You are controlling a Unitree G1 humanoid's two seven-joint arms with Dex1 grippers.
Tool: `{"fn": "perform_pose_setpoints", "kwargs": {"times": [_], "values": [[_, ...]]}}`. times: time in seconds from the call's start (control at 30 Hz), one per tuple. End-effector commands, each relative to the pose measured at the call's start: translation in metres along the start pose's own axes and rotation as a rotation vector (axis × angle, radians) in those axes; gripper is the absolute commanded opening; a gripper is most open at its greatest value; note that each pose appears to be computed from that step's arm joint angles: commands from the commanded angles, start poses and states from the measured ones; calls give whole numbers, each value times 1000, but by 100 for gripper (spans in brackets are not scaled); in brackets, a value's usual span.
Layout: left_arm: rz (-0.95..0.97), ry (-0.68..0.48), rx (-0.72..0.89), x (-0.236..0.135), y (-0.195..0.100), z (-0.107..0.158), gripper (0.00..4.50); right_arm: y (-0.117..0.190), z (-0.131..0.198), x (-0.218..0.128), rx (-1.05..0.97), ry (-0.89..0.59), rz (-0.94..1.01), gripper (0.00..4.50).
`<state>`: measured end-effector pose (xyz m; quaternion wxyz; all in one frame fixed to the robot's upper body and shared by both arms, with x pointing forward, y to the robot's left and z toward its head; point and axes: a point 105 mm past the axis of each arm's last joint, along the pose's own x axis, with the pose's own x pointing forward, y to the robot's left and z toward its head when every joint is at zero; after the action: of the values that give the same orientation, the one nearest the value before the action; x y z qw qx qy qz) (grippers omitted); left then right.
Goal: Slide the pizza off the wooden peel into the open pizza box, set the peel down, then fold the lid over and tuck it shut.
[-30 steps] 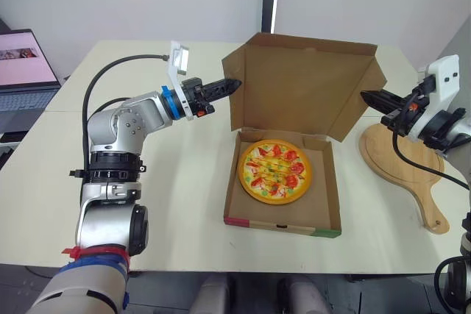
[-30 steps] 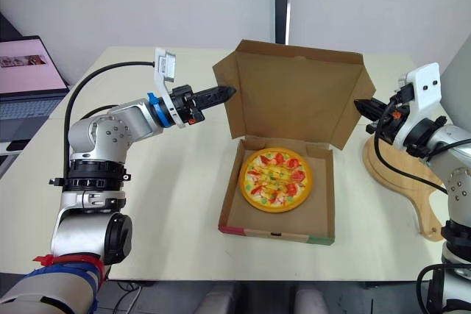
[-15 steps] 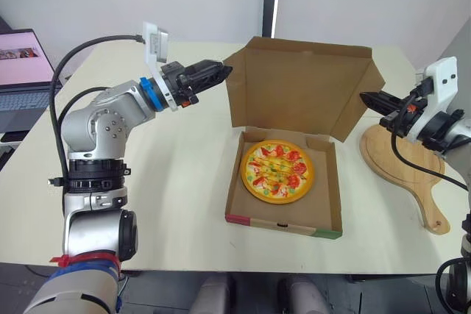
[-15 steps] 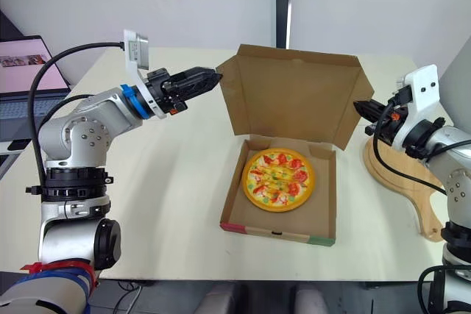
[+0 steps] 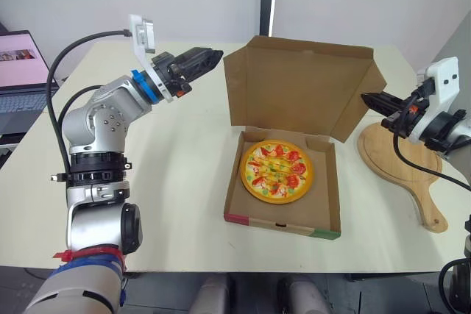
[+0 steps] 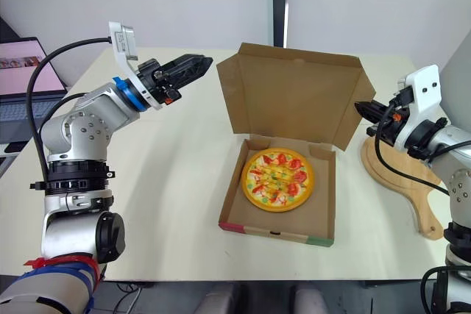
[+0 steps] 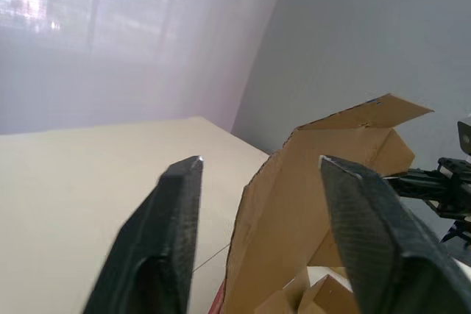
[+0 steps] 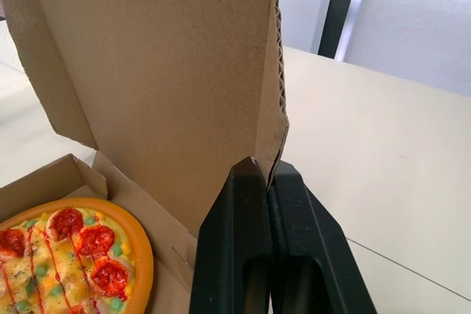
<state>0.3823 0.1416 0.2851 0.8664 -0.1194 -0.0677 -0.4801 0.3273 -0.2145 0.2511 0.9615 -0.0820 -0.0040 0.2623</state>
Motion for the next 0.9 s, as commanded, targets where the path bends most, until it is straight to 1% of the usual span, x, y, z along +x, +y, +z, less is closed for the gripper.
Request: {"fn": "perform_pose_setpoints", "kwargs": {"times": [0.03,0.2,0.3,0.37,0.43,0.53,0.7,0.73,0.9], "values": [[-70,18,62,12,-12,3,360,-1,14,-5,-43,-44,-1,0],[-54,39,91,24,-6,-5,360,1,13,-5,-42,-39,8,0],[-48,31,95,29,-4,-6,360,1,13,-4,-43,-38,11,0],[-47,18,99,30,-4,-4,322,2,13,-4,-44,-37,13,0],[-44,13,106,30,-3,-3,271,3,12,-4,-44,-36,15,0],[-53,27,136,29,-7,-4,172,5,11,-3,-45,-33,17,0],[-31,27,197,25,-11,3,16,7,10,-3,-54,-26,16,0],[-20,34,210,23,-12,3,4,7,9,-3,-58,-25,15,0],[58,112,285,16,-16,1,4,14,11,0,-85,-21,-16,0]]}}
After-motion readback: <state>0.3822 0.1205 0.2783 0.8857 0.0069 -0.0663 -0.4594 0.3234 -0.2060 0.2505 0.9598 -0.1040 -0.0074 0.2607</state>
